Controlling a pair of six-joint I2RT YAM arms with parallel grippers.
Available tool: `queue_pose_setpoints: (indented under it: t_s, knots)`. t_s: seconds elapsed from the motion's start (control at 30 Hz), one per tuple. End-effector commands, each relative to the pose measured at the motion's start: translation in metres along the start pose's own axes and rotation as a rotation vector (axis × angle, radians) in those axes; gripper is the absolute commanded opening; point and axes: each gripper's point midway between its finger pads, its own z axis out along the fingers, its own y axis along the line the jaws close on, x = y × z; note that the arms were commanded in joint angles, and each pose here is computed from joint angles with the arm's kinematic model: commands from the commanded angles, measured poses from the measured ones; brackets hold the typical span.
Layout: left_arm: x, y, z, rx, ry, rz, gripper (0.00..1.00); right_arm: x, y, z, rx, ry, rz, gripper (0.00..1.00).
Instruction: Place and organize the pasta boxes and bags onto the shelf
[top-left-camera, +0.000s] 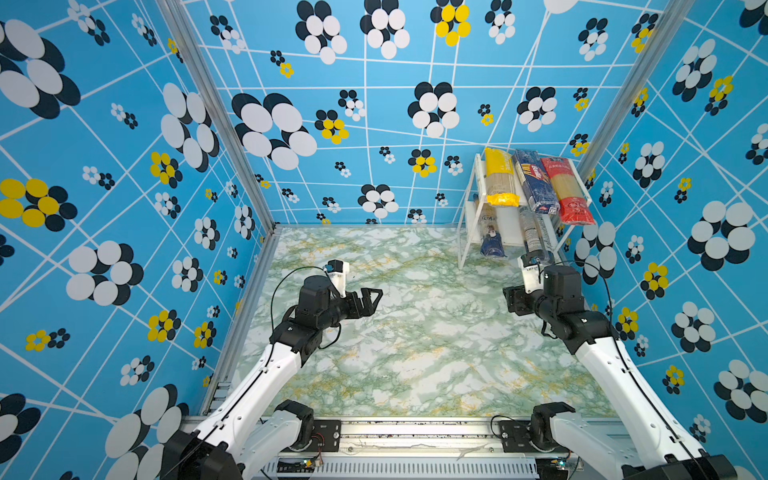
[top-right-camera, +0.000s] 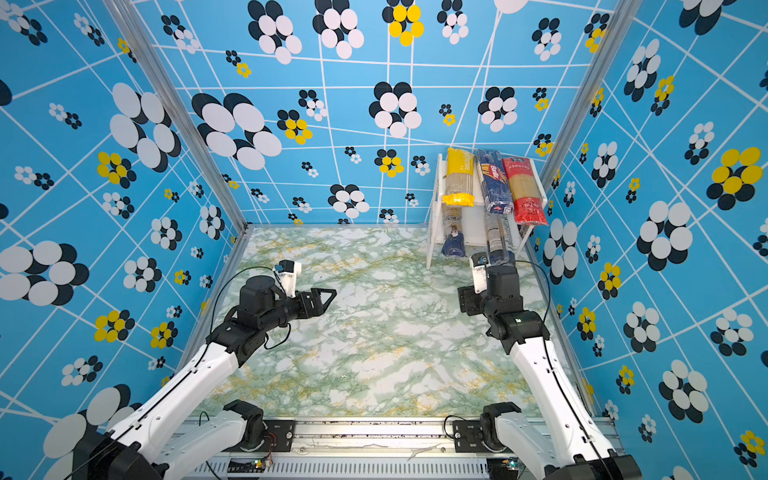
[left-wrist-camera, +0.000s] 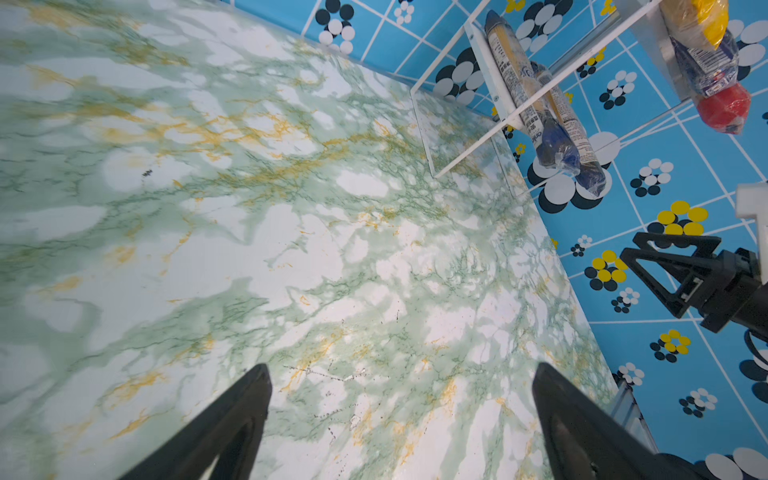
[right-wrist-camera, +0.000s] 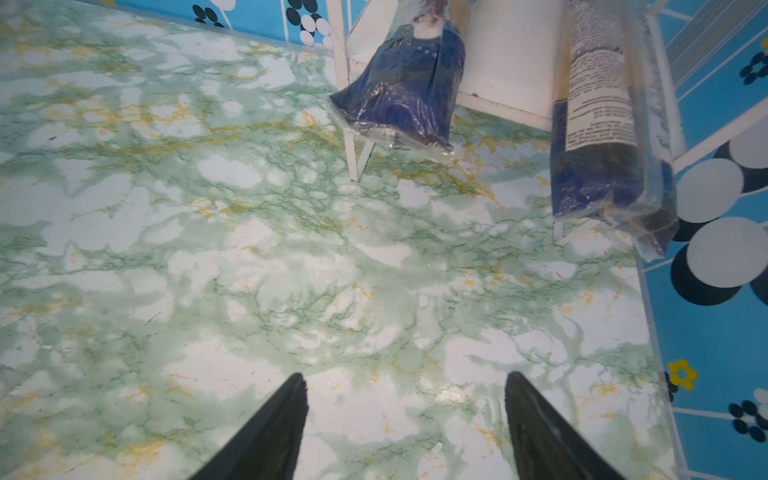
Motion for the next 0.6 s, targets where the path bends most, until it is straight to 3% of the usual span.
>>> queue_pose_setpoints:
  t_s: [0.0, 0.2, 0.57]
  knots:
    - [-0.022, 0.006, -0.011, -0.05, -0.121, 0.078, 0.99, 0.003, 0.017, 0.006, -0.103, -0.024, 0.116, 0.78]
    - [-0.034, 0.009, -0.024, -0.1, -0.203, 0.174, 0.99, 0.012, 0.027, 0.017, -0.156, -0.037, 0.18, 0.78]
    - [-0.051, 0.035, -0.027, -0.246, -0.231, 0.295, 0.99, 0.018, 0.009, 0.031, -0.06, -0.105, 0.229, 0.79]
